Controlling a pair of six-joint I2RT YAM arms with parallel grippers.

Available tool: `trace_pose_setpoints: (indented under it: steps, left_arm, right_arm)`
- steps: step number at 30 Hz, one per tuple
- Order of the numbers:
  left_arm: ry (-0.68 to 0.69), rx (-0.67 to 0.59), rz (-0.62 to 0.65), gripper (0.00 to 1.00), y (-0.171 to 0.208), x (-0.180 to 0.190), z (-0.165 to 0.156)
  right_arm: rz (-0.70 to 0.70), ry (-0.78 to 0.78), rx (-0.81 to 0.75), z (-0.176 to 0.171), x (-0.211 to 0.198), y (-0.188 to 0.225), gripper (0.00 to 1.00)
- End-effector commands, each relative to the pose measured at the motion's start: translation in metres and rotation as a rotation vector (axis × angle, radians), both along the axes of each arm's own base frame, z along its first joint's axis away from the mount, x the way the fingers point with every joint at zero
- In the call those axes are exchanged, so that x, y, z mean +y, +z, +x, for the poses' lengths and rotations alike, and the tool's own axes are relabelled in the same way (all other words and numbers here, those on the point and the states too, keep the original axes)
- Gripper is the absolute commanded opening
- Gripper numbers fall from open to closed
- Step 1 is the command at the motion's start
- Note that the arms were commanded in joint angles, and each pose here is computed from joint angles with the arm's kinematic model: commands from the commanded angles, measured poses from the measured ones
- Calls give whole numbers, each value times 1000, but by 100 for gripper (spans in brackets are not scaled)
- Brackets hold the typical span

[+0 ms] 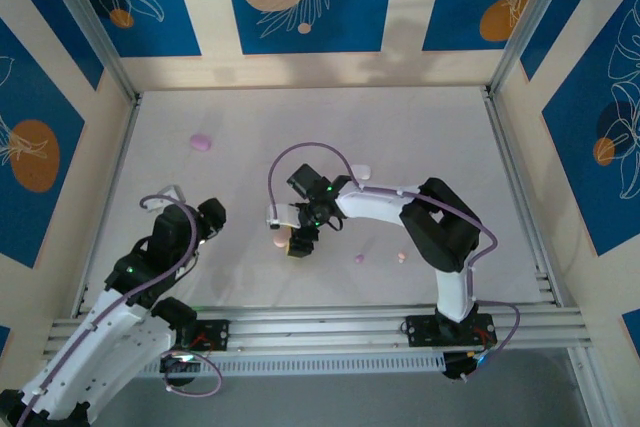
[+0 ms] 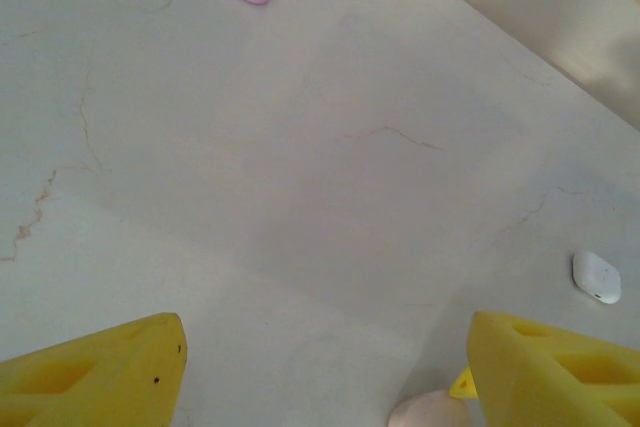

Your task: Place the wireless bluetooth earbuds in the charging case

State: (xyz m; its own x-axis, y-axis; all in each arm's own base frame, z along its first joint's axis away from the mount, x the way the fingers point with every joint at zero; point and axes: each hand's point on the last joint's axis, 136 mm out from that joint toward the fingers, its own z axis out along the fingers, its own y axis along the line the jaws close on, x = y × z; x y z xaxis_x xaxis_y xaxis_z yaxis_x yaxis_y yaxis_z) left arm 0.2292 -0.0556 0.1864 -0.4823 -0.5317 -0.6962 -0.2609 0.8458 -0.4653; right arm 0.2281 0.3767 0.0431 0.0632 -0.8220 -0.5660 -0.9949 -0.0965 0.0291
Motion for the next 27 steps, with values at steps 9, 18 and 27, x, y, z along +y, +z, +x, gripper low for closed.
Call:
trace_pose_setpoints:
  steps: [9,18,27]
  left_arm:
    - [-13,3,20,73,-8,1,1]
    - [-12,1,17,74,-10,-1,3]
    - [-22,5,2,73,-11,-5,6]
  right_arm:
    - [-4,93,-63,7,3,-21,72]
    - [-72,91,42,-13,-15,-24,65]
    - [-108,-14,108,-28,-33,-15,69]
